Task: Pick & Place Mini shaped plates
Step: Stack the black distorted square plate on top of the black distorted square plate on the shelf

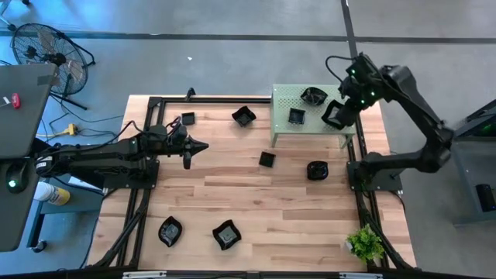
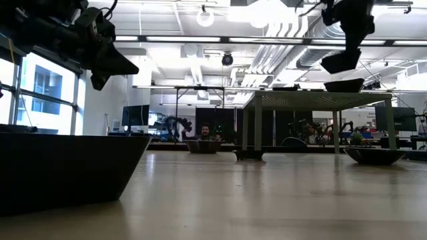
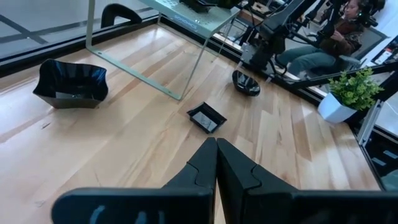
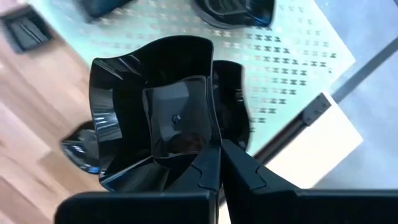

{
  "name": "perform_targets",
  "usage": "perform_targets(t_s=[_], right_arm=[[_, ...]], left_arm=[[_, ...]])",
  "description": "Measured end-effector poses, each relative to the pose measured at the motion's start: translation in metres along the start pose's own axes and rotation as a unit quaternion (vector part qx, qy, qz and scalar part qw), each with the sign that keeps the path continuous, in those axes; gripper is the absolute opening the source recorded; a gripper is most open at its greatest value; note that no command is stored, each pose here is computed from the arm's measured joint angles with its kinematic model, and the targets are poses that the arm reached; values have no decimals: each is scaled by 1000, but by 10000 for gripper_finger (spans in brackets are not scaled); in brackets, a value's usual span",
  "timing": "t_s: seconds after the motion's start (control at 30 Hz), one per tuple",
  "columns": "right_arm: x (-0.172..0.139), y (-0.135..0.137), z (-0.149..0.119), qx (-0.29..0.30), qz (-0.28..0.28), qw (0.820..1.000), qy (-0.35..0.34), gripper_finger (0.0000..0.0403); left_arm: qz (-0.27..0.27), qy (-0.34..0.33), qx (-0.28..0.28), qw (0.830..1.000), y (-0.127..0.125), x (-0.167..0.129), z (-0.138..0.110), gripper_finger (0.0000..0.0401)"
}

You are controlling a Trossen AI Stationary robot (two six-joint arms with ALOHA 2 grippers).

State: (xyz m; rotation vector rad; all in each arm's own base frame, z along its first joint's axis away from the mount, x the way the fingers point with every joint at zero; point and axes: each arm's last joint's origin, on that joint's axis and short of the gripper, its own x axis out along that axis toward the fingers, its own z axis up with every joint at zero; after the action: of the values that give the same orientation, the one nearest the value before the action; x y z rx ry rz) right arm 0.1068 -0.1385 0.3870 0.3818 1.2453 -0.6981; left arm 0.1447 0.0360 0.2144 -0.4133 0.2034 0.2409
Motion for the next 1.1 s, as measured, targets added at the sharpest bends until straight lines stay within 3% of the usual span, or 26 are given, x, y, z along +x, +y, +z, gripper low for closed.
perform_targets(t_s=[0.23,0.8,1.1], right_arm=[[14,-15,11,-17,-8,1000,19,1],[41,-22,21,-30,-3,997,76,2],[48,-23,21,-24,-20,996,79,40]], left_arm=[[0,0,-10,1000,0,0,0,1],[-1,1,-10,1000,0,0,0,1],[-1,1,-10,1000,0,0,0,1]])
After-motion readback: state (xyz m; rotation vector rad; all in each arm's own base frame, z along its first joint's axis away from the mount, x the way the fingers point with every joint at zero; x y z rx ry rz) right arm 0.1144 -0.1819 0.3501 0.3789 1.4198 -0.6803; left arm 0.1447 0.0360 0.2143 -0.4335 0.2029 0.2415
